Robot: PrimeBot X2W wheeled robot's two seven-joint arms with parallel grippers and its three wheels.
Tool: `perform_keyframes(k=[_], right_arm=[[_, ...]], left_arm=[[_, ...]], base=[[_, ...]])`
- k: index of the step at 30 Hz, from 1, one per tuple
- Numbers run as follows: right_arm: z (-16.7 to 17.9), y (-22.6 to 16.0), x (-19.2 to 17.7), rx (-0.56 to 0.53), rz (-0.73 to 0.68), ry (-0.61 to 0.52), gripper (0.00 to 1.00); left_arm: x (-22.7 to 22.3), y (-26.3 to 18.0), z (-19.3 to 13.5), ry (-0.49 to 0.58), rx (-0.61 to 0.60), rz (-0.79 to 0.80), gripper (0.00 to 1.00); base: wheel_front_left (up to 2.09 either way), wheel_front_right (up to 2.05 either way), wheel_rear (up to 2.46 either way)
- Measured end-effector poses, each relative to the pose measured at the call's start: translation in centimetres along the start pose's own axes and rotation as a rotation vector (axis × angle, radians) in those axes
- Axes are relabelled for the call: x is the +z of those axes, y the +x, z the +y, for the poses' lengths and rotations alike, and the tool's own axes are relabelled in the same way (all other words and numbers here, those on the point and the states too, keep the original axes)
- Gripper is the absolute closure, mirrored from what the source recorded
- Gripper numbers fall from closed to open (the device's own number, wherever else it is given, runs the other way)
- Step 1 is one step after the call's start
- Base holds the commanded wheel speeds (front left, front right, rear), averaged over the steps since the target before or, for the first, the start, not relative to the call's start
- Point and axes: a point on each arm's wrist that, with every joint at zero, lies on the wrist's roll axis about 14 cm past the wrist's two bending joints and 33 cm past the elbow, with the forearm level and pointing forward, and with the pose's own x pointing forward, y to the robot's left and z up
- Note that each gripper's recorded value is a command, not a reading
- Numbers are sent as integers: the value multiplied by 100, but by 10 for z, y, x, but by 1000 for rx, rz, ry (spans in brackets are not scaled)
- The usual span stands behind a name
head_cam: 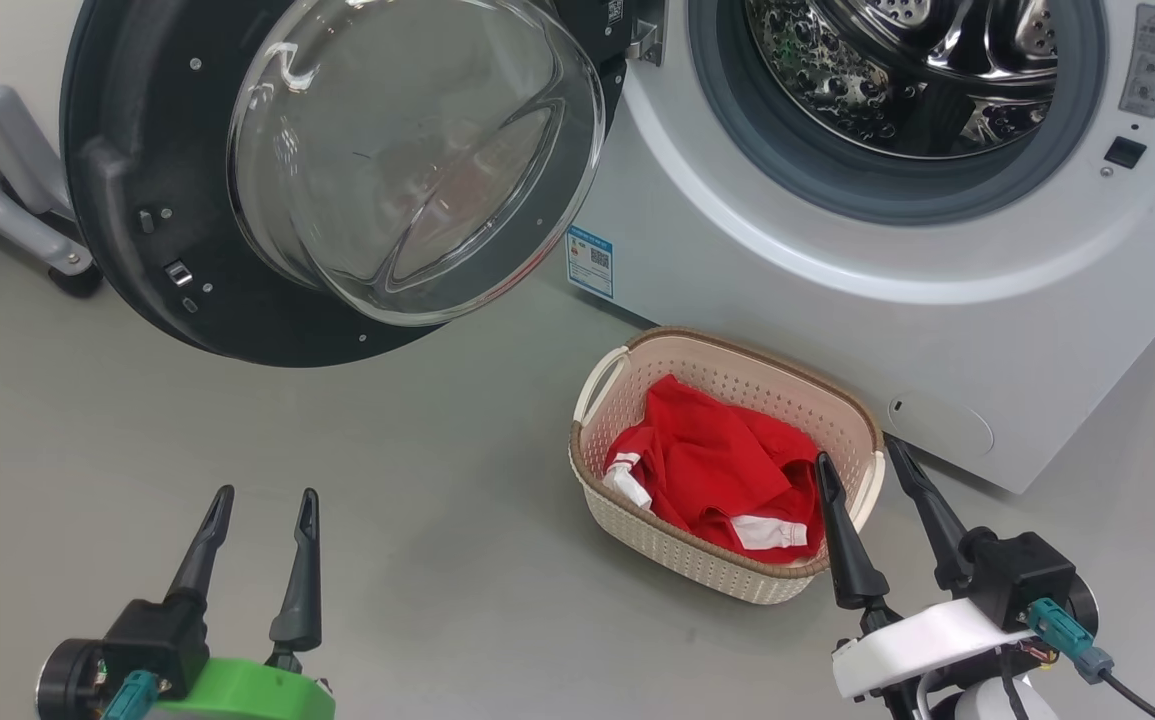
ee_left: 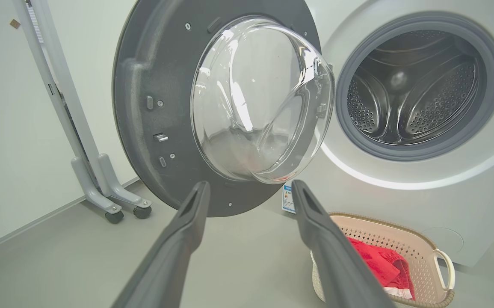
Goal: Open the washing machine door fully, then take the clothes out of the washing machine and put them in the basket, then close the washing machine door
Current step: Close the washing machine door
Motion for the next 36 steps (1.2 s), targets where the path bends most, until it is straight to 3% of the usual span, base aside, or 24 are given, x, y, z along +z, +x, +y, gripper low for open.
perform_keyframes(k=[23, 24, 26, 27, 36], right_arm=[[-2, -1, 0, -7, 1, -2, 0], [-3, -1, 0, -8, 1, -1, 0], [-3, -1, -1, -8, 2, -1, 0], [-3, -1, -1, -8, 2, 0, 0], [-3, 2, -9, 7, 21, 9, 0]], left_arm=[[-2, 0, -3, -2, -9, 5, 0], [-2, 0, -3, -2, -10, 4, 4], [-2, 0, -3, -2, -10, 5, 78], [-2, 0, -3, -2, -10, 5, 100], [7, 6, 6, 18, 23, -16, 100]], base=[[0, 0, 0], [0, 0, 0], [0, 0, 0], [0, 0, 0], [0, 0, 0]])
